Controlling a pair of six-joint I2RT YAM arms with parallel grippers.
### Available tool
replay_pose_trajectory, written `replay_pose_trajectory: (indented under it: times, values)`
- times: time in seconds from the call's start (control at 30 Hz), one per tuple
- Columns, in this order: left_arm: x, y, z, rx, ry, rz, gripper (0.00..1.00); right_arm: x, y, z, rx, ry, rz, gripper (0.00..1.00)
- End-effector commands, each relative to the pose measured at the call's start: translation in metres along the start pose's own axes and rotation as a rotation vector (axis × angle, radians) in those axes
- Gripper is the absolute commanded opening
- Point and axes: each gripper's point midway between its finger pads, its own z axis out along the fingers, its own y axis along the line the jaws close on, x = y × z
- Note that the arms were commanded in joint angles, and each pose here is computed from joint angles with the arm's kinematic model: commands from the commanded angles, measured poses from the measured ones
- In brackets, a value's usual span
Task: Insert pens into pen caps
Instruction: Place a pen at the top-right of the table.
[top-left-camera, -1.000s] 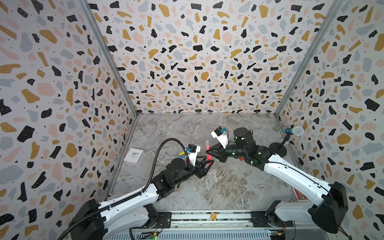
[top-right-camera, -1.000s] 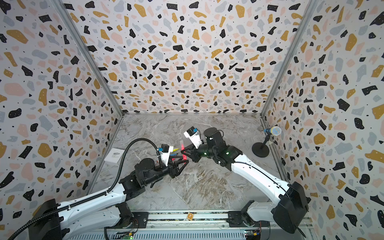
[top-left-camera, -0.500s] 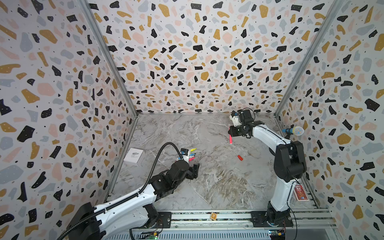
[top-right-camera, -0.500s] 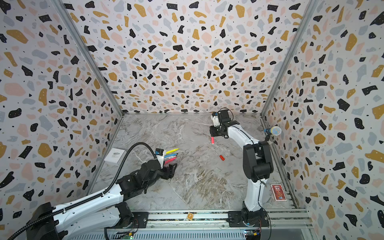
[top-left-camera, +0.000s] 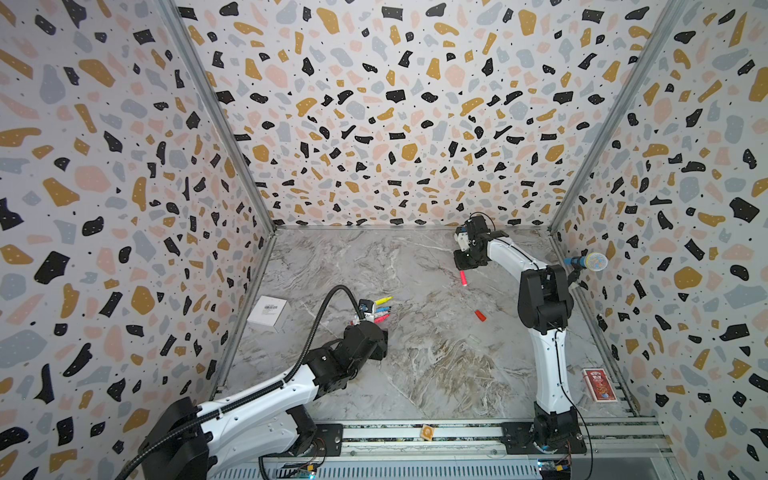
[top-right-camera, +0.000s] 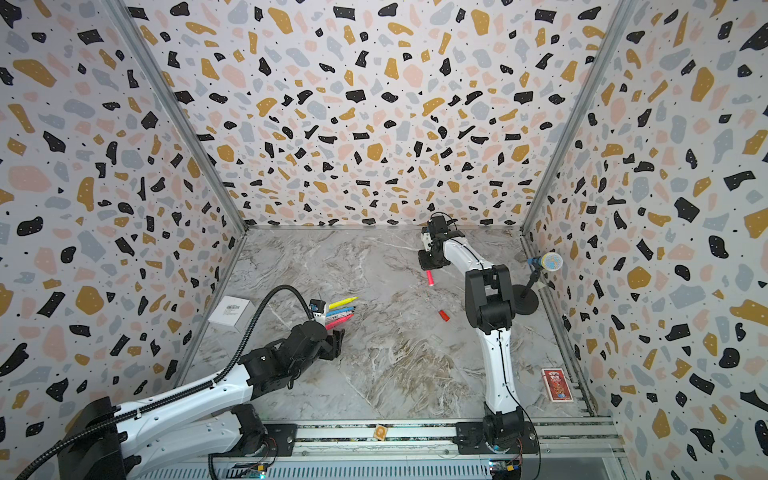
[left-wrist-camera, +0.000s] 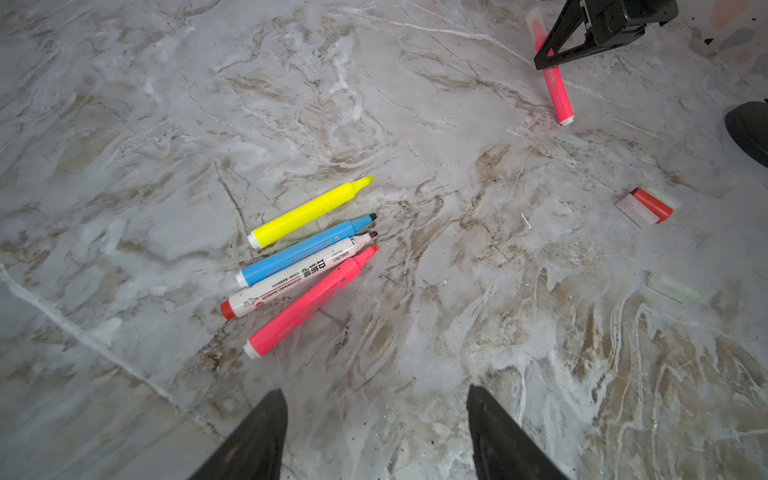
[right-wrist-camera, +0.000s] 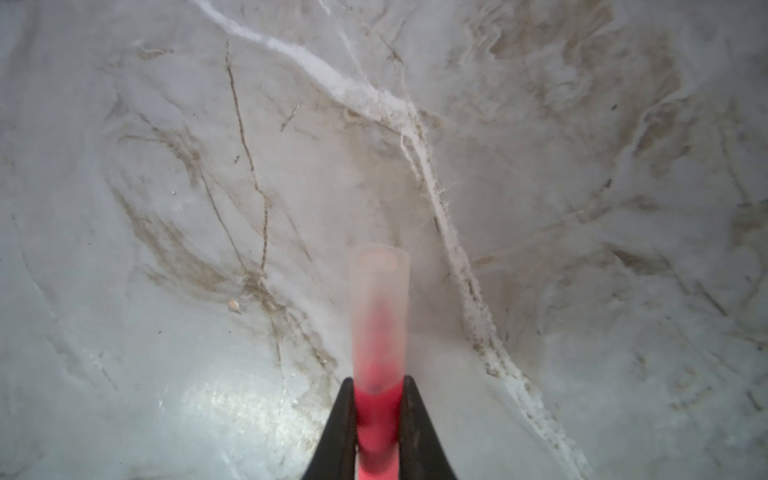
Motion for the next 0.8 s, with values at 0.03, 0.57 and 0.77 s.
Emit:
replay_pose_trajectory:
  times: [0.03,0.57,0.77]
  values:
    - [-0.013,0.004,0.000,-0.033,-0.019,-0.003,0.70,0.005,-0.003,-0.002,0.014,0.047,-0.008,0.36]
    - [-0.021,0.020,0.038,-0.073,0.070,0.050,0.70,0.038,0.073,-0.175,-0.144,-0.376,-0.059,0.56]
    - [-0.009,0.032,0.067,-0.084,0.177,0.084,0.69,0.113,0.095,-0.179,-0.279,-0.449,-0.097,0.57]
